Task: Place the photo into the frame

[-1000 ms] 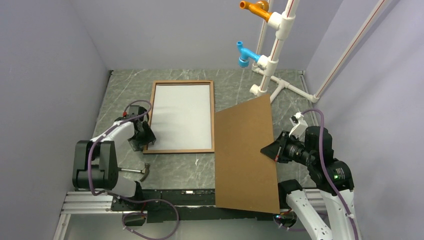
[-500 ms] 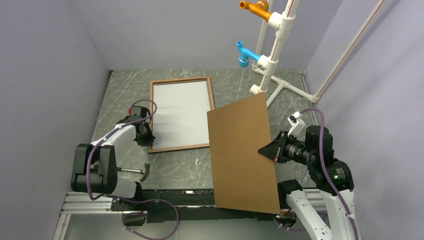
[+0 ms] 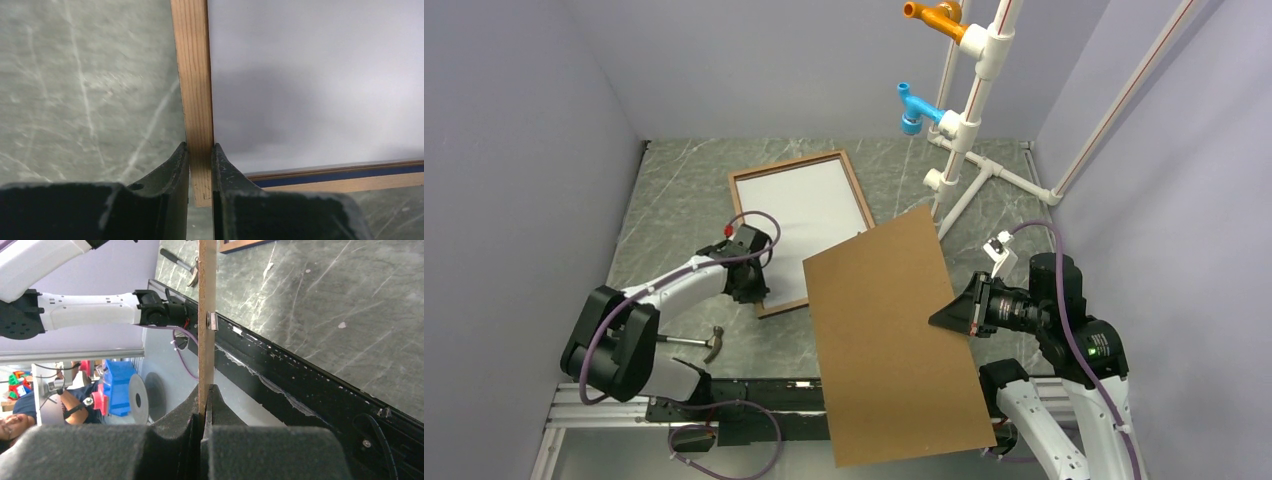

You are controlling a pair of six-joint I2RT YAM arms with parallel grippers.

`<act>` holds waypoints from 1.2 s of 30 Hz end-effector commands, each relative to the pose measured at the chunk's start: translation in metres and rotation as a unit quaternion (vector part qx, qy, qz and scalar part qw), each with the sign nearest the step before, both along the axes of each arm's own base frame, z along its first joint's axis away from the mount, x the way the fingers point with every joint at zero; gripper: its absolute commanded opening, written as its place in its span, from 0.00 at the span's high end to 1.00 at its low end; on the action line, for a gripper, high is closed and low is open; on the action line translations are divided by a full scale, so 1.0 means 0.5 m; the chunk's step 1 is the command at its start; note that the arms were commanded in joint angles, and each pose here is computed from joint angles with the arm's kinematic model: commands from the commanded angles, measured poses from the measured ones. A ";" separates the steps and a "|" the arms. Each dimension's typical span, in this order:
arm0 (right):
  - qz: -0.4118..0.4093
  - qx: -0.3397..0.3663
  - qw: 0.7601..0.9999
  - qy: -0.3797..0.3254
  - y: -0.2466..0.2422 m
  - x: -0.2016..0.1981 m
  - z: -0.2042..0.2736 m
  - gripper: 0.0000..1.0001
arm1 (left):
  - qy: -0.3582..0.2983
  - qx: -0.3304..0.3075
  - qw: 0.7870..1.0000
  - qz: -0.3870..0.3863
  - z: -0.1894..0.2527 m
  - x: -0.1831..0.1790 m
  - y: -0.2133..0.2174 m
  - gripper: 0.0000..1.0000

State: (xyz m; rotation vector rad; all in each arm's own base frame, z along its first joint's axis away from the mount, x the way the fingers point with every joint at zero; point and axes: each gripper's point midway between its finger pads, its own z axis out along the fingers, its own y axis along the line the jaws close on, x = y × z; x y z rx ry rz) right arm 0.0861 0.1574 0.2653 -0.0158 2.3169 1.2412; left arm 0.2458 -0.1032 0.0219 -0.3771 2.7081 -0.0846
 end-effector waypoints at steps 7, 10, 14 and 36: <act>0.025 0.040 0.999 -0.021 0.021 0.003 0.038 1.00 | 0.026 -0.005 0.999 -0.035 0.009 -0.142 -0.053 1.00; 0.026 0.041 0.999 -0.020 0.022 0.007 0.034 1.00 | 0.026 0.001 0.999 -0.043 0.013 -0.178 -0.055 1.00; 0.027 0.038 0.999 -0.019 0.022 0.010 0.029 1.00 | 0.032 0.009 0.998 -0.055 0.007 -0.223 -0.053 1.00; 0.001 0.014 1.000 -0.008 0.024 0.079 0.009 1.00 | -0.048 -0.051 0.995 -0.072 0.149 -0.231 -0.108 0.09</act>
